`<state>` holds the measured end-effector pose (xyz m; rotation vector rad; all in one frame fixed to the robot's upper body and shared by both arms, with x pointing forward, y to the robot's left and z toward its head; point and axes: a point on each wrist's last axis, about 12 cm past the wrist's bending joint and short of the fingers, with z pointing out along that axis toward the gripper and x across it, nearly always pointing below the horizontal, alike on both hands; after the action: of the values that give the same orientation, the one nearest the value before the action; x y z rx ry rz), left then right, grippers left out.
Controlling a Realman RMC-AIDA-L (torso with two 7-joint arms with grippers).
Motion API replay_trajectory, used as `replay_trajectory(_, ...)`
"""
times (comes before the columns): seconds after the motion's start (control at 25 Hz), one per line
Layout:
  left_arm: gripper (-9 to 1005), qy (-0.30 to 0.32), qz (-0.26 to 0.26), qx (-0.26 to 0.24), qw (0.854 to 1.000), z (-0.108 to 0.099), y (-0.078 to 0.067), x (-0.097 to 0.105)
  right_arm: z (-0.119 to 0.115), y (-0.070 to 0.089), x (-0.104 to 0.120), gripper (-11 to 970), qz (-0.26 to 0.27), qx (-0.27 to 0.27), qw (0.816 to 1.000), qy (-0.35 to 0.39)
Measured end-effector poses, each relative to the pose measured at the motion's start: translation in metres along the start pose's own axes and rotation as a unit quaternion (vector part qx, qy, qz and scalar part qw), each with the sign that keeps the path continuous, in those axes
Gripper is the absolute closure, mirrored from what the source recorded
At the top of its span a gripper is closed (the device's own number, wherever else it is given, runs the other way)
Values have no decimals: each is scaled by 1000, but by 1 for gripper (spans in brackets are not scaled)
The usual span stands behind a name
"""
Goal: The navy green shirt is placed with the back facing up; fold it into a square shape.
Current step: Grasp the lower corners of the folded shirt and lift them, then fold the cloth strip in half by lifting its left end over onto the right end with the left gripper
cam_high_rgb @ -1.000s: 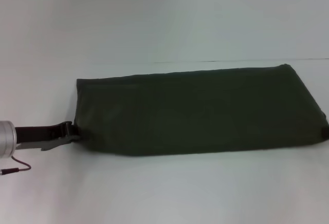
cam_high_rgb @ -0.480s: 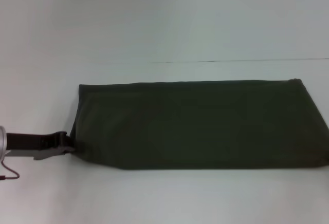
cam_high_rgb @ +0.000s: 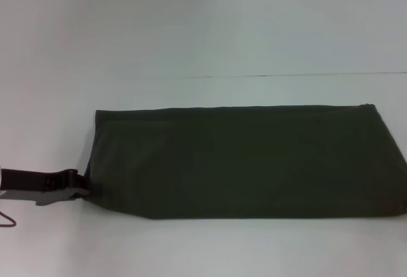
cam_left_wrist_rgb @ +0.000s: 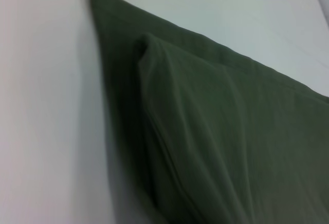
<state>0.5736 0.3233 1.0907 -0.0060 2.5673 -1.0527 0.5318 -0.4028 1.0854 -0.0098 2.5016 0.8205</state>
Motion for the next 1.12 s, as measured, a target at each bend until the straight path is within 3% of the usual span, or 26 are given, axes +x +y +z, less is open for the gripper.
replay_trajectory(0.32,882,-17,-16,-4,1000,-9,5,0,-9,-1,-6,885,7,-9,1000,-17)
replay_trajectory(0.6,593,-46,-23,7,999,-26,8,-6,-18,0,-17,566,-1,-4,999,-35)
replay_trajectory(0.8,377,-71,-25,23,997,-35,7,-12,-36,-3,-31,361,3,6,996,-92)
replay_trajectory(0.96,225,-74,-32,25,996,-34,7,-13,-47,3,-42,198,-14,-40,987,-155)
replay_trajectory(1.12,99,-66,-47,31,996,-33,5,-12,-47,15,-42,131,-38,-110,980,-162)
